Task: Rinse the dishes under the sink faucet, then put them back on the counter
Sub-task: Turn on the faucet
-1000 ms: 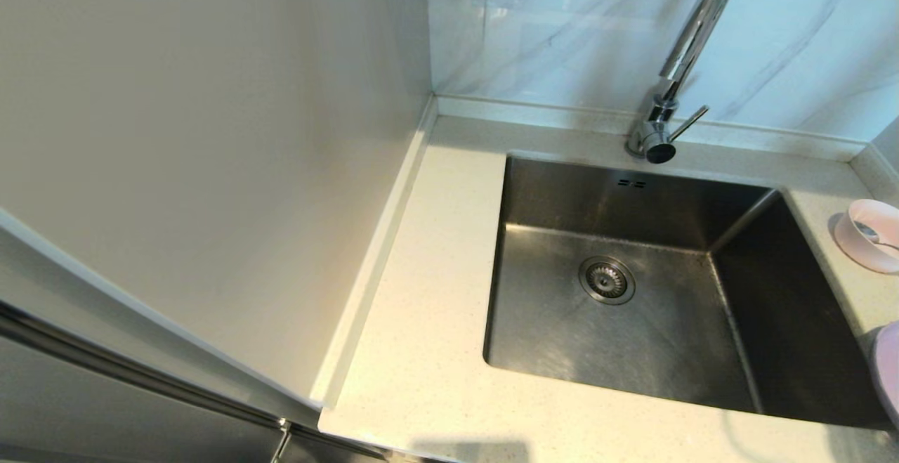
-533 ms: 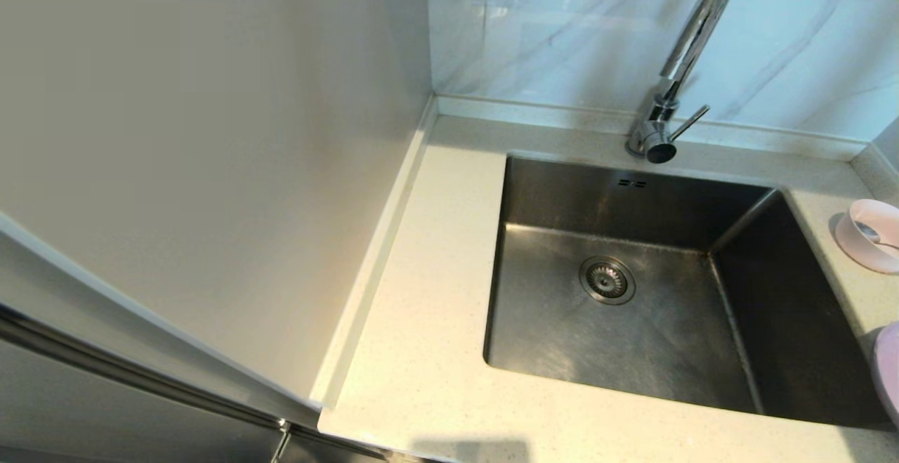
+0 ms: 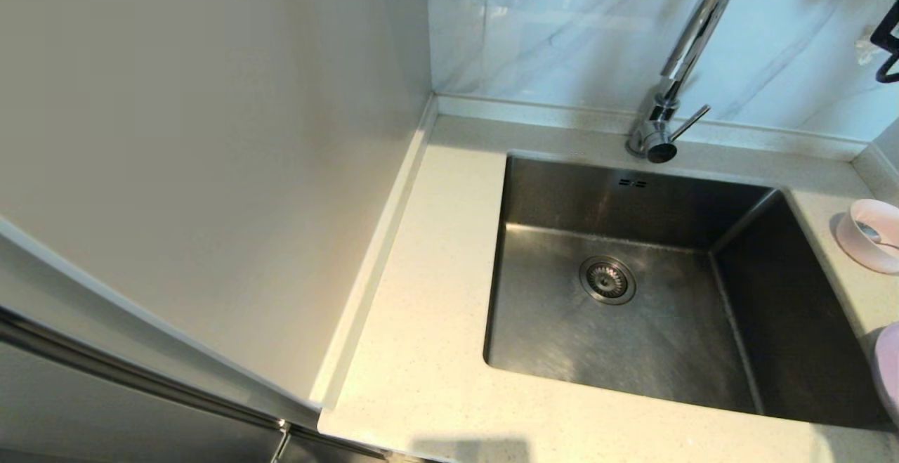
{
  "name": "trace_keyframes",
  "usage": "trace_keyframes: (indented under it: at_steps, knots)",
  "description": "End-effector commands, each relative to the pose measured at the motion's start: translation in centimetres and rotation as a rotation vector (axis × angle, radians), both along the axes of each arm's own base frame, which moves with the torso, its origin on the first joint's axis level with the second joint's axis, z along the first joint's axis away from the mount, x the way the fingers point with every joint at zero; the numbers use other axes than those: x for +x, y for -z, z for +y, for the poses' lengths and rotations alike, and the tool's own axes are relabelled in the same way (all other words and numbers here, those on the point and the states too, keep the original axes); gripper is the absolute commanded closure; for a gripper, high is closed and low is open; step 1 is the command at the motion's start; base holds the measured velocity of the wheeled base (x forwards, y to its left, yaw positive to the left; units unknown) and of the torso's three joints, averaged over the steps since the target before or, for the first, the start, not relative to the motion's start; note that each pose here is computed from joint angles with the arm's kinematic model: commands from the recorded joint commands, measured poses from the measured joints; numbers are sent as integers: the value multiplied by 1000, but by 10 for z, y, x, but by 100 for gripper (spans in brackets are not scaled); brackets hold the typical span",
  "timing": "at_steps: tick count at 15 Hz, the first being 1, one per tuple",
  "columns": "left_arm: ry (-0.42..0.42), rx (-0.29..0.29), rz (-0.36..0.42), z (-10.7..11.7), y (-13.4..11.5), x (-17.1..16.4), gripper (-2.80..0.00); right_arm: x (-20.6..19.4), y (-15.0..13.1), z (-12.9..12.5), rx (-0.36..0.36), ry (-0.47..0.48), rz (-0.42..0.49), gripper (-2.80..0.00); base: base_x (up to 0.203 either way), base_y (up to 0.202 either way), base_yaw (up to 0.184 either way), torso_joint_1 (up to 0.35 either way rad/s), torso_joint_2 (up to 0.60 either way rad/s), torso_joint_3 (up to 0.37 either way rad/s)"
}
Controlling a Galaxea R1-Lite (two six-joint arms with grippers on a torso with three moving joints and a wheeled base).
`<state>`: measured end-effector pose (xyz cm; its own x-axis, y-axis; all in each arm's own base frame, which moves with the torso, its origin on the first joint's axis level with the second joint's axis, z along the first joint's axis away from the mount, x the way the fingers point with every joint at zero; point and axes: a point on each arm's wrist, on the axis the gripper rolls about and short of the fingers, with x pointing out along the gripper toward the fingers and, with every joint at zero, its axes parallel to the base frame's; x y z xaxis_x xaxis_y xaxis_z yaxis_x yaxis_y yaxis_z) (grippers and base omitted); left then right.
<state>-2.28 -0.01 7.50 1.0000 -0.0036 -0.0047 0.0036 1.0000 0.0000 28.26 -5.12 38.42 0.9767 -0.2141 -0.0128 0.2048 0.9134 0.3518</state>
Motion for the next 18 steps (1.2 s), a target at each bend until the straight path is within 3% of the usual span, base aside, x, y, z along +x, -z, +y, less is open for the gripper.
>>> trace_keyframes:
  at_steps: [1, 5, 7, 11, 13, 15, 18]
  knots:
    - [0, 0, 0, 0, 0, 0, 0, 32, 13, -7, 68, -2, 23, 0, 0, 0, 0, 0, 0, 0]
    - [-1, 0, 0, 0, 0, 0, 0, 55, 28, -20, 136, -87, 83, 0, 0, 0, 0, 0, 0, 0]
    - [-1, 0, 0, 0, 0, 0, 0, 63, 27, -28, 247, -162, 66, 0, 0, 0, 0, 0, 0, 0]
    - [-1, 0, 0, 0, 0, 0, 0, 80, 35, -32, 425, -199, 108, 0, 0, 0, 0, 0, 0, 0]
    - [-1, 0, 0, 0, 0, 0, 0, 80, 36, -33, 457, -293, 124, 0, 0, 0, 0, 0, 0, 0]
    - [1, 0, 0, 0, 0, 0, 0, 88, 42, -35, 464, -322, 131, 0, 0, 0, 0, 0, 0, 0]
    - [-1, 0, 0, 0, 0, 0, 0, 102, 50, -31, 415, -347, 117, 0, 0, 0, 0, 0, 0, 0]
